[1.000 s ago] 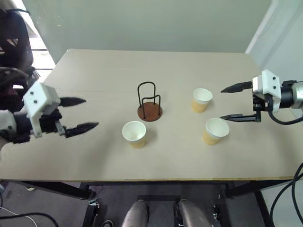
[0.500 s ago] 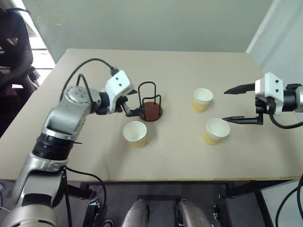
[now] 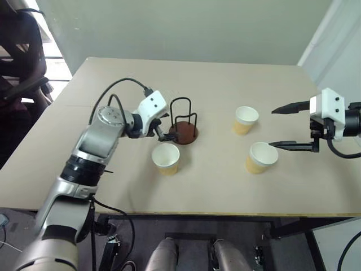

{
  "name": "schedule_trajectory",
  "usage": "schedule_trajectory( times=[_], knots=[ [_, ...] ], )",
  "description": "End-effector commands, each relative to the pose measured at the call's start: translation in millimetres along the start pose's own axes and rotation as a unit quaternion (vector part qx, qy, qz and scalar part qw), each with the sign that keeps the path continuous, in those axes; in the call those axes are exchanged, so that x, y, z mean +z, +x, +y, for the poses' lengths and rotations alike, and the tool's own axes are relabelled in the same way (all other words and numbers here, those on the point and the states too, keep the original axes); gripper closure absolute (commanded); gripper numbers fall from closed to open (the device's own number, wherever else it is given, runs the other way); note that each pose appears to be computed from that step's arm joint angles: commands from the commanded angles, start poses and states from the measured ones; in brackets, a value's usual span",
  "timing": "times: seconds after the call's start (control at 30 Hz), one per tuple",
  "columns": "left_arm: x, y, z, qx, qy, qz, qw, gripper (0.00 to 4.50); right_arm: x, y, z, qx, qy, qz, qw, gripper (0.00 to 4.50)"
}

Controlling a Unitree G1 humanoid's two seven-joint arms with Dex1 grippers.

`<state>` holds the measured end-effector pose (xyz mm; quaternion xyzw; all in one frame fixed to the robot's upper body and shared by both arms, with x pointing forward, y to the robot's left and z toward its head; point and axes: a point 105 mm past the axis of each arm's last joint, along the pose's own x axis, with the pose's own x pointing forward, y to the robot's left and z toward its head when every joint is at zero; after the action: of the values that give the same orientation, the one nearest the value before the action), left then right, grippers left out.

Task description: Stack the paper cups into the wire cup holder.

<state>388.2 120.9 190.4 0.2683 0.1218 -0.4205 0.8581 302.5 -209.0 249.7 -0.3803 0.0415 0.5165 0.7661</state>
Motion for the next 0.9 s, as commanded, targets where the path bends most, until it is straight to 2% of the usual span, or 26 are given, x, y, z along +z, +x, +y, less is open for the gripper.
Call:
schedule_trajectory(
  times=[0.03, 0.4, 0.43, 0.5, 0.87, 0.9],
  knots=[
    [12.0, 3.5, 7.0, 0.014, 0.019, -0.006, 1.0, 0.01, 13.2, -13.8, -6.3, -0.027, -0.022, -0.008, 0.999, 0.0],
    [16.4, 21.2, 7.9, 0.004, 0.028, 0.0, 1.0, 0.01, 14.6, -14.7, -5.9, -0.029, -0.022, -0.007, 0.999, 0.0],
    [16.9, 23.3, 7.4, 0.003, 0.03, 0.0, 1.0, 0.18, 14.2, -14.7, -5.9, -0.029, -0.022, -0.007, 0.999, 0.0],
    [17.5, 28.1, 5.6, 0.0, 0.034, 0.002, 0.999, 0.54, 13.6, -14.8, -5.6, -0.029, -0.02, -0.006, 0.999, 0.0],
    [20.8, 39.4, 2.1, -0.005, 0.042, -0.005, 0.999, 4.4, 15.1, -15.9, -5.3, -0.031, -0.022, -0.004, 0.999, 0.0],
    [22.1, 39.3, 2.5, -0.005, 0.042, -0.008, 0.999, 4.48, 15.1, -16.0, -5.3, -0.031, -0.022, -0.004, 0.999, 0.0]
  ],
)
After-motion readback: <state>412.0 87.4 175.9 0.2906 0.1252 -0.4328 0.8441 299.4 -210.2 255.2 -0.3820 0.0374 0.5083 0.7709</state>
